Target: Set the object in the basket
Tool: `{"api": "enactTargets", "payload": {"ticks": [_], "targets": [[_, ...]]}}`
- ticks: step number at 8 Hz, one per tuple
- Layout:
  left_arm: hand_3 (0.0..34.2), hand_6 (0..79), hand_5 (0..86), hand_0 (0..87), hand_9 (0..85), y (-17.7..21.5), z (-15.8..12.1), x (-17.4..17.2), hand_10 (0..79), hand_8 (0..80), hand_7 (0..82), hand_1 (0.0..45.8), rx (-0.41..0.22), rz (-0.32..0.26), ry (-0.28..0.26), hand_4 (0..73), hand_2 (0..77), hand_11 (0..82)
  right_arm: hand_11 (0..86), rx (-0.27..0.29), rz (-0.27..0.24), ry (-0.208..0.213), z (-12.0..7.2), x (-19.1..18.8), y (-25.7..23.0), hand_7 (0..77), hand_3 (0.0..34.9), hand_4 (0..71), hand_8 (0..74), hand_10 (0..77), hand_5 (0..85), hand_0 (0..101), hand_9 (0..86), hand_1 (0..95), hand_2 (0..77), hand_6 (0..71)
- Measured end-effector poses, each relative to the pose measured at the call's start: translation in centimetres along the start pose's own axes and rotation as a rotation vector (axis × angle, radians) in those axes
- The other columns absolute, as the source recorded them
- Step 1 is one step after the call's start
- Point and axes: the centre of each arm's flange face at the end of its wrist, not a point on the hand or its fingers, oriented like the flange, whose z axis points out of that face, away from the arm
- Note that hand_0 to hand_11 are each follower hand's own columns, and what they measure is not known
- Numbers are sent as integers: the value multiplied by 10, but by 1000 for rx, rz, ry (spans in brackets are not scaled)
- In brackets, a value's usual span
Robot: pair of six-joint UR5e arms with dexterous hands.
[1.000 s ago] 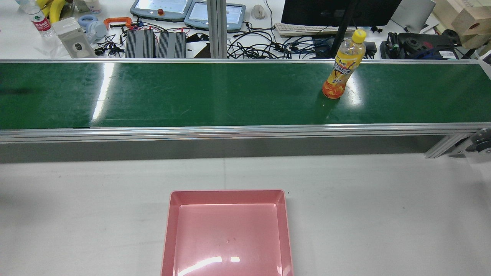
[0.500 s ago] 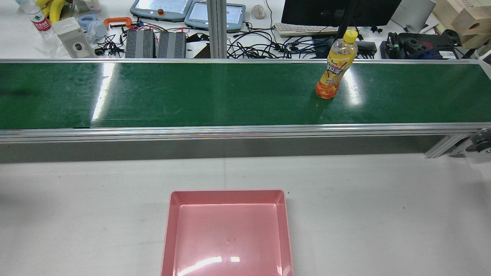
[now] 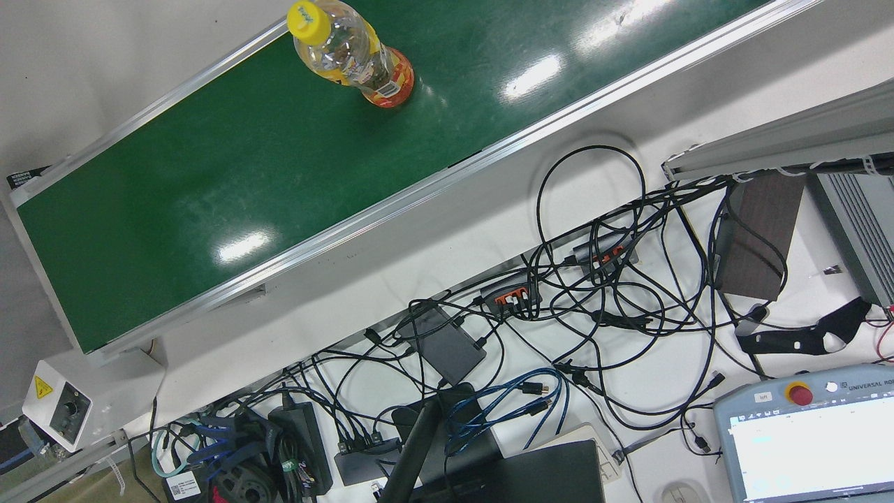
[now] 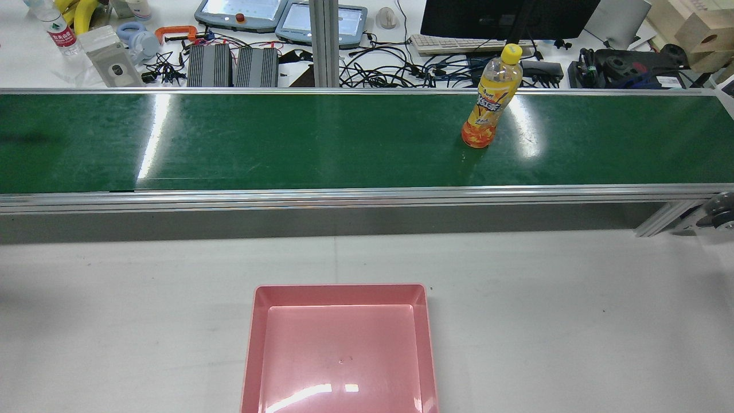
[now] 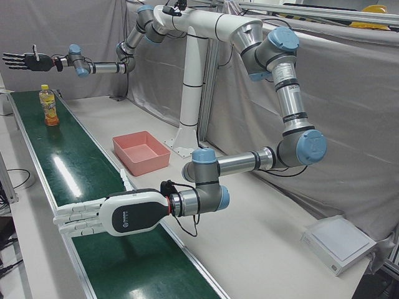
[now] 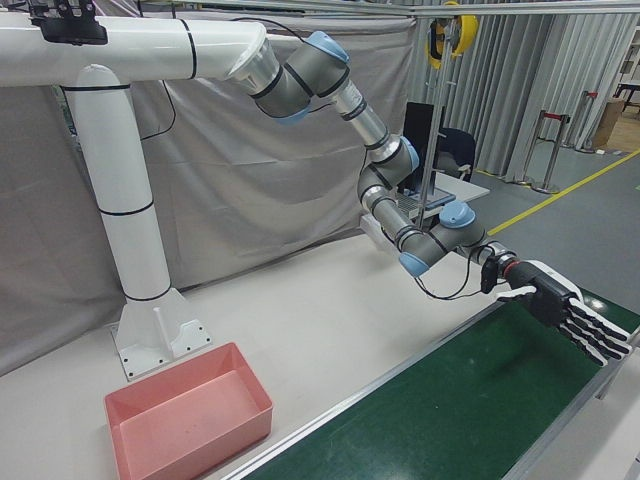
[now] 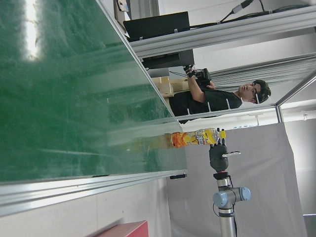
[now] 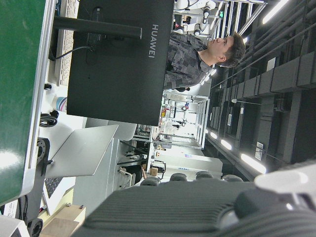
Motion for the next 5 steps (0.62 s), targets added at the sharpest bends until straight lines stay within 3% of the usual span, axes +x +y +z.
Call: {"api": "enactTargets", "payload": {"ticks": [5], "targets": [[0,5,16,507,5,0,0,0,33,0,5,153,-2,0,0,11,5,71,0,0,0,0,0,0,0,5,2,0,0,0,0,1,0,0,5,0]]}}
